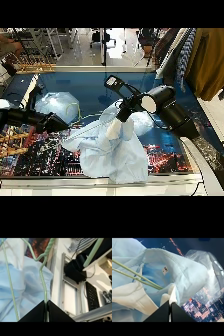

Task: Fold the clothes and pants, and hang the long-sleeved shirts on hangers.

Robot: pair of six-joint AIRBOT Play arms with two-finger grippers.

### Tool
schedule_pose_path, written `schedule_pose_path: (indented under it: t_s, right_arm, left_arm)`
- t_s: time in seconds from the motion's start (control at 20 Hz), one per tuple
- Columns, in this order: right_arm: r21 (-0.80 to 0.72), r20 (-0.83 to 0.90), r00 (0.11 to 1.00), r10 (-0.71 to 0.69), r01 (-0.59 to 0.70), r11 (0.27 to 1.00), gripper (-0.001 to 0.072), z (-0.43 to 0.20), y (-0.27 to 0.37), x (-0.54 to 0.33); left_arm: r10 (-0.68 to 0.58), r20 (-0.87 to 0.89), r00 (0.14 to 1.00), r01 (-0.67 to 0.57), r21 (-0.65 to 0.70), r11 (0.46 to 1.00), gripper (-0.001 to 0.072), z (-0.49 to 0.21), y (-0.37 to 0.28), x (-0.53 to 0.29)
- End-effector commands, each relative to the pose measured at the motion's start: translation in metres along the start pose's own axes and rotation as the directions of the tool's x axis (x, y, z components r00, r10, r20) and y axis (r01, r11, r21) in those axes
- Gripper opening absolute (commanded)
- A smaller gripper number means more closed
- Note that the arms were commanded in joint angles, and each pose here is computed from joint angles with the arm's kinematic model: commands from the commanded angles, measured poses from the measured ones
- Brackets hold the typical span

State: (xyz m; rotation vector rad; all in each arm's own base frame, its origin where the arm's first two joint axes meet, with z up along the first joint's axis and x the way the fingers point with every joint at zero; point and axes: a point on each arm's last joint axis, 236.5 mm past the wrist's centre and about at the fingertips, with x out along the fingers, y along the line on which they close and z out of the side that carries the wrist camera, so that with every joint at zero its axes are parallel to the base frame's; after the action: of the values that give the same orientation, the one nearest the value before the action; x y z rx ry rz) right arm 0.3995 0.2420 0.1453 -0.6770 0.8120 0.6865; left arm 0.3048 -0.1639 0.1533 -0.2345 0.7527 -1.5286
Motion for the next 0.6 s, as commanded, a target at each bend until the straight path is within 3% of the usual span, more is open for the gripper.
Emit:
schedule_pose_path:
  t_s: [0.0,0.55]
  right_arm:
    - [-0.027,-0.006,1.000,-0.020,0.020,0.999,0.0026,-0.002,-0.005,0.000]
    - [-0.062,-0.047,0.993,-0.108,0.105,0.992,0.0026,-0.010,-0.028,0.009]
  left_arm:
    - [-0.044,0.024,0.999,0.044,-0.005,0.999,0.0015,0.006,-0.010,-0.001]
    - [-0.050,0.038,0.998,0.051,-0.012,0.999,0.0016,0.009,-0.012,-0.001]
